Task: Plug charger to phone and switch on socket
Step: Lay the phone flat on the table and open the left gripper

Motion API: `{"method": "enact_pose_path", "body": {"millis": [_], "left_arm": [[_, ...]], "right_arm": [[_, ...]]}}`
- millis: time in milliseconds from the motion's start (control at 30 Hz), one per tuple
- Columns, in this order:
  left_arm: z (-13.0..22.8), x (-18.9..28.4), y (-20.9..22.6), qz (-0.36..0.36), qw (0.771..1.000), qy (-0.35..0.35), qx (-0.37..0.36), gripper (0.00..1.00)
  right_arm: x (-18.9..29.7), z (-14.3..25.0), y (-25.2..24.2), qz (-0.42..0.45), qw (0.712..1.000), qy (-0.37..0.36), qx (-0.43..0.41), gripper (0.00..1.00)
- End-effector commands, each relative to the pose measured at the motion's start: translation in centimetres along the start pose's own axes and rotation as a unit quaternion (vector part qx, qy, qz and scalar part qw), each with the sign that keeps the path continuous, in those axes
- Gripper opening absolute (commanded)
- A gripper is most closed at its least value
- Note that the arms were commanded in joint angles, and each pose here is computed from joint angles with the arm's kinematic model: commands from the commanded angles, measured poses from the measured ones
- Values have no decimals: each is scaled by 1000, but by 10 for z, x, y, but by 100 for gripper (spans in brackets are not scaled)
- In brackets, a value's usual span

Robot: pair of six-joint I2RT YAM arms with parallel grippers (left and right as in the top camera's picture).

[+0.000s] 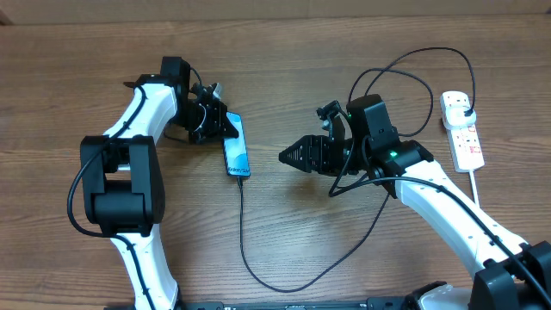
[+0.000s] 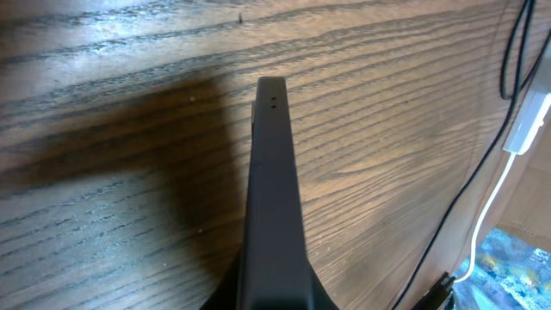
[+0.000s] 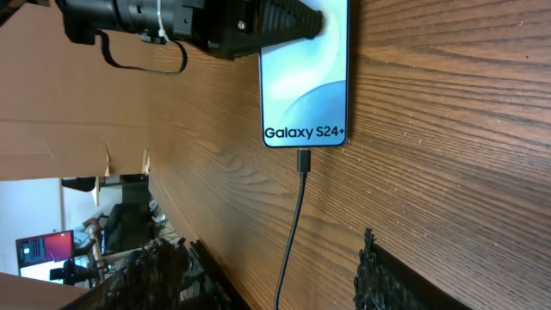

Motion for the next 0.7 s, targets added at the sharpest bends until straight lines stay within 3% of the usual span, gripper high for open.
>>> {"method": "enact_pose_path", "body": {"millis": [0,333,667], "left_arm": [[7,-10,8,7,1000,16,21,4],[14,-11,20,-33,998,30,40,7],[15,-10,27,-53,997,32,39,35]], "right_arm": [[0,-2,1,2,1000,-4,7,66],[0,-2,1,2,1000,-4,6,66],[0,-1,0,3,1000,-3,4,66]]}}
Point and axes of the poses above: each gripper's point midway between its finger pads, its own x axis back along the fingers, its own y axis along the line the jaws close on, z = x × y, the point moved 2 cm from there along x, back along the fingers, and after that the axes turned 11 degrees about -x, right-handed, at the moved point
